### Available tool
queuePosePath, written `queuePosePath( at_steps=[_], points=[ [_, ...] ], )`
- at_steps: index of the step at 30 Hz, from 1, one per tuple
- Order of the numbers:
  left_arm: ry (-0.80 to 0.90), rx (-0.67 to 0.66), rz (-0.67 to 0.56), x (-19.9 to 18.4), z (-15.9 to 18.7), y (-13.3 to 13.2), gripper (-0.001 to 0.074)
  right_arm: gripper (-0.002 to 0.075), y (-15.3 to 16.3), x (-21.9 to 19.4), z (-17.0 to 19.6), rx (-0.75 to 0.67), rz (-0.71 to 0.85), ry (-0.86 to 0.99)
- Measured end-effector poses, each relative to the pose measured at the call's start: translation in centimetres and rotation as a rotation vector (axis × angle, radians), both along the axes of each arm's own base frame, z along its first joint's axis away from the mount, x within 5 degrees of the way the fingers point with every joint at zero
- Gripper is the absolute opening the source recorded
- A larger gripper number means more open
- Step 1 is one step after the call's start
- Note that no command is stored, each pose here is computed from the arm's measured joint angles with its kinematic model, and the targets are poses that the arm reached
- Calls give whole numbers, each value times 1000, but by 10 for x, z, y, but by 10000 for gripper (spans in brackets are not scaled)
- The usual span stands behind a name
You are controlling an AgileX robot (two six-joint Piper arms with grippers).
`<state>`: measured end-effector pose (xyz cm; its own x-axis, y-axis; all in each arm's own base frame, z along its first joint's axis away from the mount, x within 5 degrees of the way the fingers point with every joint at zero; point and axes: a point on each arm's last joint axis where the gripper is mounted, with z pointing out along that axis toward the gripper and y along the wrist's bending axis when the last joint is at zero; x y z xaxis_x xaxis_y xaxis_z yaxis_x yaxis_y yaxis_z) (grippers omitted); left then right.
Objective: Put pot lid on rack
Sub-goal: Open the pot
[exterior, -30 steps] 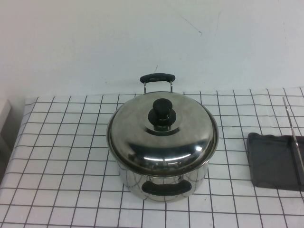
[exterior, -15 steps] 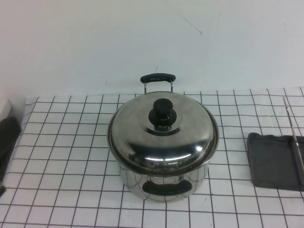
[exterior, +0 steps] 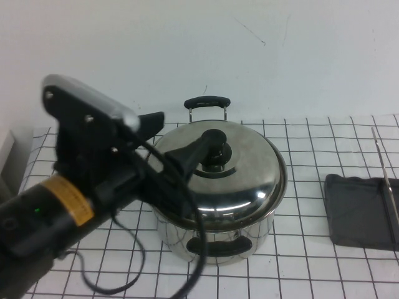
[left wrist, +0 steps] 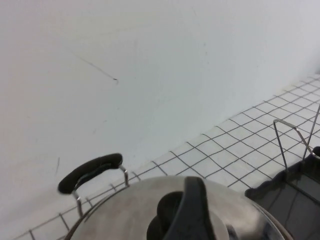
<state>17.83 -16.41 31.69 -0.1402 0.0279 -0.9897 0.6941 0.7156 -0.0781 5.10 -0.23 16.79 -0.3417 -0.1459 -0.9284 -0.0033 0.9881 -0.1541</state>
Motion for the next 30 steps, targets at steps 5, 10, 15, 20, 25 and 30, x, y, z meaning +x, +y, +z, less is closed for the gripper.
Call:
queuePosePath(
  at_steps=[5, 10, 15, 20, 25, 30],
  points=[
    [-51, 37, -44, 30, -21, -31, 561, -3, 0, 0, 0, 0, 0, 0],
    [-5, 61, -27, 53, -47, -49, 599, -3, 0, 0, 0, 0, 0, 0],
    [-8, 26, 8, 70, -59, -60, 605, -3, 0, 0, 0, 0, 0, 0],
    [-3, 5, 39, 83, -70, -64, 607, -3, 0, 0, 0, 0, 0, 0],
    [18, -10, 81, 96, -82, -60, 607, -3, 0, 0, 0, 0, 0, 0],
    [53, -37, 101, 103, -95, -58, 607, -3, 0, 0, 0, 0, 0, 0]
  ],
)
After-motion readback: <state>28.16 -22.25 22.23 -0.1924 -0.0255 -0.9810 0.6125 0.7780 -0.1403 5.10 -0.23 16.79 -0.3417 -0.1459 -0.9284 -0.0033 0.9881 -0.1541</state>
